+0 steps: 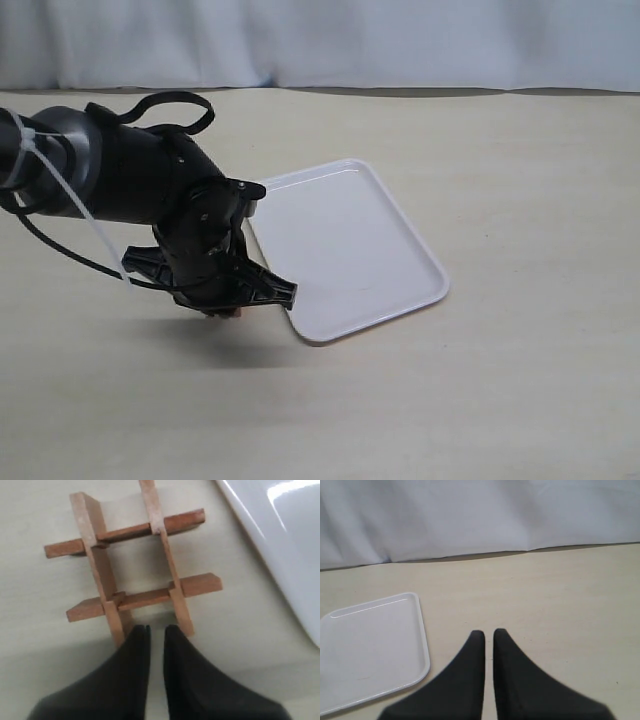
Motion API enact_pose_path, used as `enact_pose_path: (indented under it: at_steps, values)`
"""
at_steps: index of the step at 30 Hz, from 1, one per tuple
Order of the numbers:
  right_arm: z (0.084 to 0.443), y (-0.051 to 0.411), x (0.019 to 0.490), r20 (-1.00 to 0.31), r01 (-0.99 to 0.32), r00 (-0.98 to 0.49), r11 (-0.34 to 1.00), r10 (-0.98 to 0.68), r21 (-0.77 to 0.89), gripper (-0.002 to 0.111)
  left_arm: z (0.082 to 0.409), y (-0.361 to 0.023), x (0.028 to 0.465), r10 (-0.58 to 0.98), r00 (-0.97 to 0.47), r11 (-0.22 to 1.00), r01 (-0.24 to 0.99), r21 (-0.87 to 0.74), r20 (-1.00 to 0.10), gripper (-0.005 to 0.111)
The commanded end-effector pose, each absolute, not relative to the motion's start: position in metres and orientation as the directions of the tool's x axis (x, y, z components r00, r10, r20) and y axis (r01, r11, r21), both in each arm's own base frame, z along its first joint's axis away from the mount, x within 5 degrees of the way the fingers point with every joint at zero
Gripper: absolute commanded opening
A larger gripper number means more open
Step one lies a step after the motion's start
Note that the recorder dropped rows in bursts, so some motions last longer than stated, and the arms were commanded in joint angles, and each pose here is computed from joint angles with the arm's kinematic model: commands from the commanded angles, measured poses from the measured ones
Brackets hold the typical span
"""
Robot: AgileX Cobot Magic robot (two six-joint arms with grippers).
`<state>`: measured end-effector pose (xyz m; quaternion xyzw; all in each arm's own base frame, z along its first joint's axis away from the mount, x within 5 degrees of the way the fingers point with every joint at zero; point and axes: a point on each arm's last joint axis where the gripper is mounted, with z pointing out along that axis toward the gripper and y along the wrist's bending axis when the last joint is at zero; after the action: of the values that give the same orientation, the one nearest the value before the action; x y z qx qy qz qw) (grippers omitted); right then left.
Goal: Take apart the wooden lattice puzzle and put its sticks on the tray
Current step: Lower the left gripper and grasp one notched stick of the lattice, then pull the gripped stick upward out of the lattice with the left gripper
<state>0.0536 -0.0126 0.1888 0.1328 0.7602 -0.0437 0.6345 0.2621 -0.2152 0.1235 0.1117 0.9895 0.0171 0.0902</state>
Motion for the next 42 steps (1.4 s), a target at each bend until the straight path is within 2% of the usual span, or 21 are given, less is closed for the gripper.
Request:
enact_pose_path:
  at_steps: [1, 5, 10, 14, 19, 26, 29, 33, 35, 40, 42]
  values:
    - [0.188, -0.013, 0.053, -0.976, 0.263, -0.162, 0.959, 0.148, 0.102, 0.006, 0.128, -0.217, 0.262, 0.238, -0.955, 0.971, 0.233, 0.049, -0.176, 0.038]
    - [0.188, -0.013, 0.053, -0.976, 0.263, -0.162, 0.959, 0.148, 0.102, 0.006, 0.128, -0.217, 0.262, 0.246, -0.954, 0.969, 0.241, 0.05, -0.173, 0.049]
    - [0.188, -0.013, 0.053, -0.976, 0.263, -0.162, 0.959, 0.148, 0.102, 0.006, 0.128, -0.217, 0.262, 0.248, -0.953, 0.969, 0.243, 0.049, -0.177, 0.05]
    - [0.188, -0.013, 0.053, -0.976, 0.263, -0.162, 0.959, 0.148, 0.102, 0.006, 0.13, -0.216, 0.265, 0.298, -0.936, 0.954, 0.29, 0.072, -0.188, 0.05]
    - [0.188, -0.013, 0.053, -0.976, 0.263, -0.162, 0.959, 0.148, 0.102, 0.006, 0.152, -0.222, 0.275, 0.434, -0.889, 0.899, 0.418, 0.132, -0.145, 0.05]
    - [0.188, -0.013, 0.053, -0.976, 0.263, -0.162, 0.959, 0.148, 0.102, 0.006, 0.209, -0.219, 0.282, 0.645, -0.748, 0.76, 0.608, 0.229, -0.156, 0.05]
    - [0.188, -0.013, 0.053, -0.976, 0.263, -0.162, 0.959, 0.148, 0.102, 0.006, 0.211, -0.209, 0.283, 0.751, -0.658, 0.643, 0.709, 0.29, -0.055, 0.05]
    - [0.188, -0.013, 0.053, -0.976, 0.263, -0.162, 0.959, 0.148, 0.102, 0.006, 0.209, -0.193, 0.292, 0.774, -0.632, 0.616, 0.748, 0.247, -0.018, 0.05]
    - [0.188, -0.013, 0.053, -0.976, 0.263, -0.162, 0.959, 0.148, 0.102, 0.006, 0.208, -0.183, 0.301, 0.767, -0.64, 0.634, 0.743, 0.212, -0.051, 0.05]
    - [0.188, -0.013, 0.053, -0.976, 0.263, -0.162, 0.959, 0.148, 0.102, 0.006, 0.206, -0.179, 0.308, 0.772, -0.612, 0.618, 0.786, -0.021, -0.171, 0.05]
    - [0.188, -0.013, 0.053, -0.976, 0.263, -0.162, 0.959, 0.148, 0.102, 0.006, 0.205, -0.18, 0.309, 0.774, -0.606, 0.609, 0.792, -0.045, -0.183, 0.05]
